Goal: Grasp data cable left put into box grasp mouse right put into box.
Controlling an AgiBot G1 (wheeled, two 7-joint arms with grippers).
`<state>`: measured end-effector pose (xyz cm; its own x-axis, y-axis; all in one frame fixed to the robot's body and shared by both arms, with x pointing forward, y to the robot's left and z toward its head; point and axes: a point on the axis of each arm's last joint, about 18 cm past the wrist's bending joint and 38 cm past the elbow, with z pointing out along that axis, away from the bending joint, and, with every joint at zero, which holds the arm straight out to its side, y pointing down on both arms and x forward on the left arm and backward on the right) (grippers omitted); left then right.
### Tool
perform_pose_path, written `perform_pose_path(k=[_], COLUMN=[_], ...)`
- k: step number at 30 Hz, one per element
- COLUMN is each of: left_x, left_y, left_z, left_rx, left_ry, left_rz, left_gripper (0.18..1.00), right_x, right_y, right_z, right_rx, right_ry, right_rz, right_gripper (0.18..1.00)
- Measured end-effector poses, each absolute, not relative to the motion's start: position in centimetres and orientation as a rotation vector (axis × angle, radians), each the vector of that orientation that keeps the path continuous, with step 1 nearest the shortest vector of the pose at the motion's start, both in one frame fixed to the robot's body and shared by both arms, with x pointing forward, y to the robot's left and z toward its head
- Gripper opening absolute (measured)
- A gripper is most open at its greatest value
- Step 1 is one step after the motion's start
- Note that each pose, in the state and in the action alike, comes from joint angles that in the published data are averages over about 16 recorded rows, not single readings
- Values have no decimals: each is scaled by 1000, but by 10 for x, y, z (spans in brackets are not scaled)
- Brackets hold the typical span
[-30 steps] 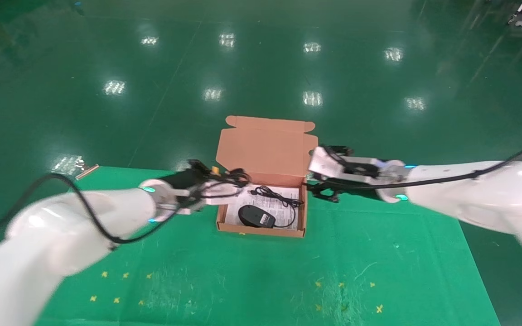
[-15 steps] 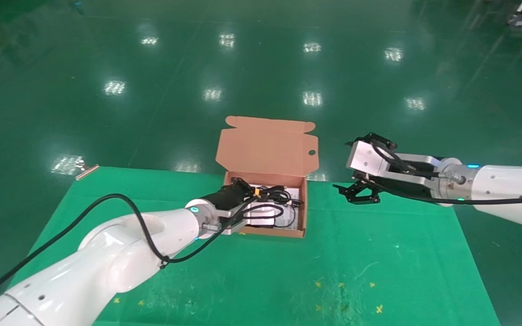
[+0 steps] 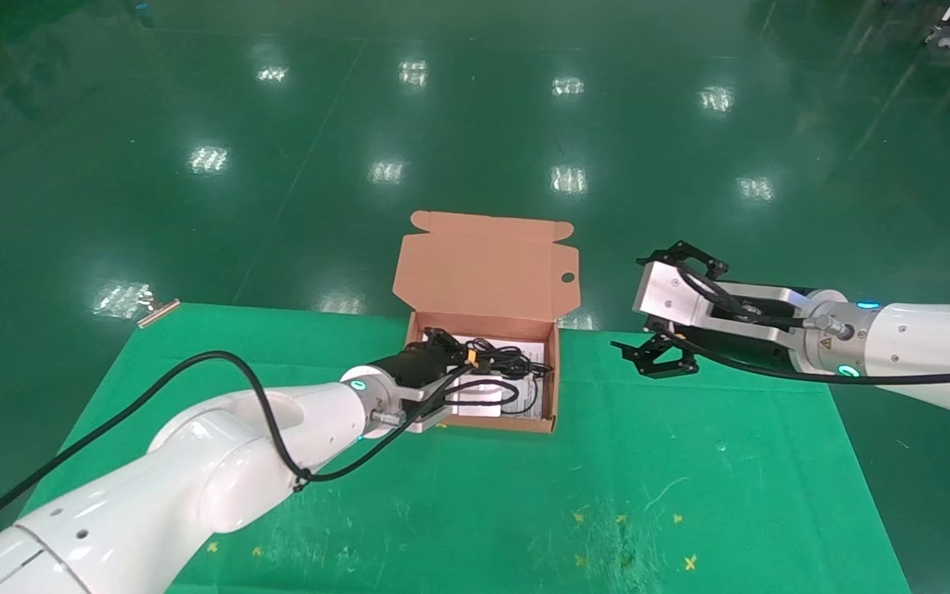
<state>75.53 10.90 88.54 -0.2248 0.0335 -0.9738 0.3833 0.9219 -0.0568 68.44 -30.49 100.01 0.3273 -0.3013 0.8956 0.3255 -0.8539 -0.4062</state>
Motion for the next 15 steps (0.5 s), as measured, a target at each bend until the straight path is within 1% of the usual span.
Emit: perform_pose_path(k=[6,12,15], left_x=[754,754,754], left_y=[112,115,116], left_z=[897,928,946], left_rx=[297,262,240], left_ry=[1760,1703,1673], left_rz=[-353,-400,-427], left_gripper=[345,438,504], right_x=[682,673,666], right_y=[-307,-314,-319], right_z=[1013,1035,1045], right_rx=[-2048,-2042,-2052], right_ry=[-31,-77,-110], right_rz=[-1595,-1666,-1705], right_gripper=[1000,1001,1001])
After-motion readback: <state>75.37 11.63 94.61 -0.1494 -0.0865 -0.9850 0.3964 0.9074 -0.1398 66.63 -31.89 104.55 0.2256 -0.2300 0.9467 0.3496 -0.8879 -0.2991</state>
